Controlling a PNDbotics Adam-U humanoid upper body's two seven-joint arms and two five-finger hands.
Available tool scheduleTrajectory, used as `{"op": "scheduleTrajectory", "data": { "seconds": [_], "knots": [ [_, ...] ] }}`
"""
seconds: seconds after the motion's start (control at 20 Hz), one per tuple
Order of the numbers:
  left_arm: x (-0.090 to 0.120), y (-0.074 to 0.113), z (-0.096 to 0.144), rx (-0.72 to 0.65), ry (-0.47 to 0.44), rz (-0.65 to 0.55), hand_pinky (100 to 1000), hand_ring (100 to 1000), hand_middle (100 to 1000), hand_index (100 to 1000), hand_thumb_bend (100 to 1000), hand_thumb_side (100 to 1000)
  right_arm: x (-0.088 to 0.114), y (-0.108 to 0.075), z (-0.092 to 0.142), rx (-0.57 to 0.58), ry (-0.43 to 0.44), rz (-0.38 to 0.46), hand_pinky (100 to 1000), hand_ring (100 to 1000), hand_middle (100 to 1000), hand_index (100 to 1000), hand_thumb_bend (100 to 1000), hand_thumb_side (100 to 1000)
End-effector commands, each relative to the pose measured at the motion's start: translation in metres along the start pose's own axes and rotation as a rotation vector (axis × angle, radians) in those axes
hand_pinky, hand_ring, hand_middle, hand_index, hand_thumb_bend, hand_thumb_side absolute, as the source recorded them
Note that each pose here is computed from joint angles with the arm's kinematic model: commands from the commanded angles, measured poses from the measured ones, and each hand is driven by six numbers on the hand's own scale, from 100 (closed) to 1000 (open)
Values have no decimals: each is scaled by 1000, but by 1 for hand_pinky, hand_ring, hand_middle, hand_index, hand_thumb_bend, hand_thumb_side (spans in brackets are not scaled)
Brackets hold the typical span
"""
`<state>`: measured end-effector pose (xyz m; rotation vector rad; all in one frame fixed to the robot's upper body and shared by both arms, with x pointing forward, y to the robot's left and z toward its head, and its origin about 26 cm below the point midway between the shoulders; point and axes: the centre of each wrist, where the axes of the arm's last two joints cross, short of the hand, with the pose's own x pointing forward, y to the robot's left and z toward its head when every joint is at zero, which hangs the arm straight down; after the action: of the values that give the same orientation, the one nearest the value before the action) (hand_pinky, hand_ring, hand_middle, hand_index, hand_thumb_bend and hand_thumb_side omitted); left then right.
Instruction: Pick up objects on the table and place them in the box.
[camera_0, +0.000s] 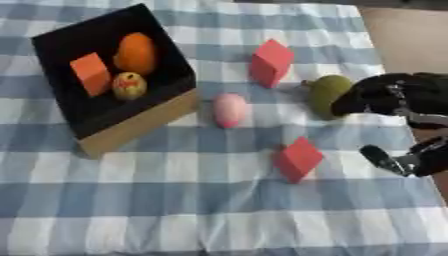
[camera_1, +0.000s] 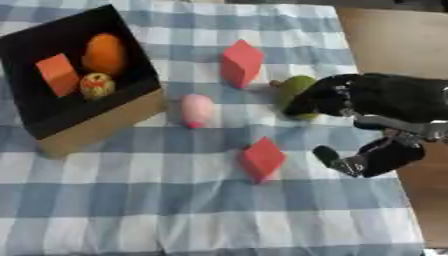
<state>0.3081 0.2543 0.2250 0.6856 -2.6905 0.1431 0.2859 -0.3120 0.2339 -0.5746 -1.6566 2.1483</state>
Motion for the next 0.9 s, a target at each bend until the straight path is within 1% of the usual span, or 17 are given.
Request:
{"op": "scheduleTrajectory", "data": {
  "seconds": [0.05,0.1,0.15,0.2,0.3,0.35,0.5,0.6,0.7,0.9],
  "knots": [
    [5,1,-6,-8,-29,13,740,882,736,798,583,629,2,-10,1,76,-7,19,927,899,883,968,110,361],
    [5,1,-6,-8,-29,14,740,882,736,798,583,629,2,-10,0,89,-8,16,935,905,882,969,169,323],
    [5,0,-6,-8,-29,15,740,882,736,798,583,629,3,-10,-2,100,-8,12,936,906,881,968,177,318],
    [6,0,-6,-8,-29,17,740,882,736,798,582,628,3,-10,-3,110,-10,10,943,910,880,966,226,281],
    [6,0,-6,-10,-28,20,740,883,737,798,581,629,4,-10,-5,131,-10,8,948,914,879,969,287,260],
    [6,0,-6,-10,-28,21,740,883,737,798,580,629,4,-10,-7,141,-8,9,951,915,878,969,311,258],
    [6,-1,-6,-13,-26,24,740,884,737,798,580,629,6,-11,-11,165,0,19,955,918,863,974,352,311],
    [6,-1,-6,-13,-25,26,740,884,737,798,579,629,7,-11,-14,174,12,28,956,918,858,980,350,334],
    [6,-2,-6,-14,-25,28,740,884,737,798,579,629,8,-11,-17,179,15,34,957,921,859,990,333,385],
    [6,-2,-6,-16,-24,31,740,885,737,798,578,630,10,-12,-22,167,22,32,956,915,850,998,309,371]
  ]
}}
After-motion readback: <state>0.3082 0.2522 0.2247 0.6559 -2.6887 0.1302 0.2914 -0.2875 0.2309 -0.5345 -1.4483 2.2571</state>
